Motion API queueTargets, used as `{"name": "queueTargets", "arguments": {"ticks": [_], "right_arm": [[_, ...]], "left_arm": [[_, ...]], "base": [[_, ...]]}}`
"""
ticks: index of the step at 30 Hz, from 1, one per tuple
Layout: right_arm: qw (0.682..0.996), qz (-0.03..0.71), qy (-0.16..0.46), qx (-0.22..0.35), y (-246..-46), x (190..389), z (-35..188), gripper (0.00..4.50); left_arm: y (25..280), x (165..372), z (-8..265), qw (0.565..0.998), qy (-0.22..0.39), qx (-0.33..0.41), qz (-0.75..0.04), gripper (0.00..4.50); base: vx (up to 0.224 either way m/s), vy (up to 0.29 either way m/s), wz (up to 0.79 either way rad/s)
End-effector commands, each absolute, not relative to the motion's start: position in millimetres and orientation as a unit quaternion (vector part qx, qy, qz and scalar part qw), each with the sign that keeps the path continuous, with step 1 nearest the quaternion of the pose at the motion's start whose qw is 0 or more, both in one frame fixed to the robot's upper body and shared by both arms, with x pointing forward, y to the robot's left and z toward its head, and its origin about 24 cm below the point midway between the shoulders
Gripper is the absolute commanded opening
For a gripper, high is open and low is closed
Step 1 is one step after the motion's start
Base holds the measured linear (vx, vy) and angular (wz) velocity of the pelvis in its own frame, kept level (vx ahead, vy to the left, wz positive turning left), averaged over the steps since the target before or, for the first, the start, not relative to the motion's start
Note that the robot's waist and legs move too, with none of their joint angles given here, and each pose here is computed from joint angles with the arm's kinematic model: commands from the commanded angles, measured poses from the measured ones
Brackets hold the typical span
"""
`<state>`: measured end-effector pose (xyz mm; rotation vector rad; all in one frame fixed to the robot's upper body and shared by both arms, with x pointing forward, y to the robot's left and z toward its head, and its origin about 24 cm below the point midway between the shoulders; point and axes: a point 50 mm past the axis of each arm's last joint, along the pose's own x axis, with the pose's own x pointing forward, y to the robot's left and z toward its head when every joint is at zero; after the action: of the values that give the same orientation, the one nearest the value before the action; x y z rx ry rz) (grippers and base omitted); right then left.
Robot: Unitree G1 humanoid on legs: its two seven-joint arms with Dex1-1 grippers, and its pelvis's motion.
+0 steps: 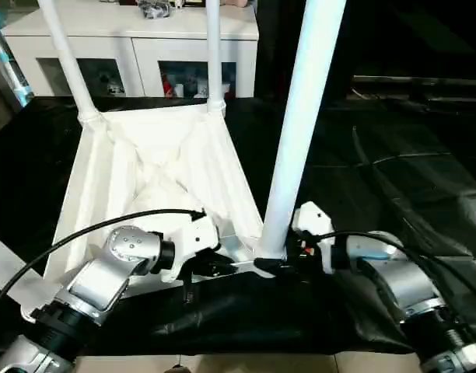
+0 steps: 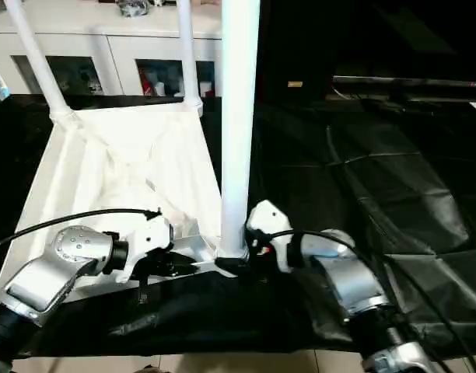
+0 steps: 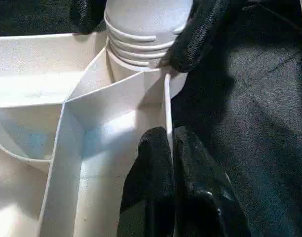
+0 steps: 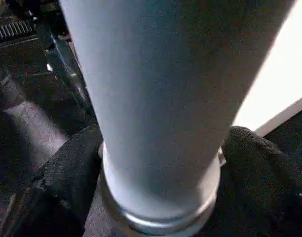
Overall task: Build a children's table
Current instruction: Rotate leg to tighten
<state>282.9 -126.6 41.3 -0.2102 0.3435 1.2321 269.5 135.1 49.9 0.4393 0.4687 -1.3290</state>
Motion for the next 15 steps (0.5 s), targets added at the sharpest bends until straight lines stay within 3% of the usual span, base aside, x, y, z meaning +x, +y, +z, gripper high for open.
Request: {"name": "queueTargets", "arguments": {"ticks": [1, 10, 14, 15], "right_arm": [[0.796, 0.576, 0.152, -0.109, -126.7, 287.9, 46.6, 3.59], [0.802, 0.569, 0.155, -0.092, -125.8, 287.8, 41.0, 2.83], [0.83, 0.529, 0.162, -0.071, -124.2, 287.7, 30.2, 2.77], [0.853, 0.492, 0.166, -0.058, -122.3, 290.0, 23.7, 2.77]], "left_arm": [[141.6, 270.9, 43.2, 0.738, 0.239, 0.211, -0.595, 0.0], [139.2, 275.2, 43.7, 0.756, 0.233, 0.201, -0.578, 0.0], [129.9, 286.2, 43.6, 0.792, 0.223, 0.185, -0.538, 0.0], [122.9, 293.1, 42.8, 0.808, 0.217, 0.184, -0.516, 0.0]], "base": [[0.0, 0.0, 0.0], [0.0, 0.0, 0.0], [0.0, 0.0, 0.0], [0.0, 0.0, 0.0]]}}
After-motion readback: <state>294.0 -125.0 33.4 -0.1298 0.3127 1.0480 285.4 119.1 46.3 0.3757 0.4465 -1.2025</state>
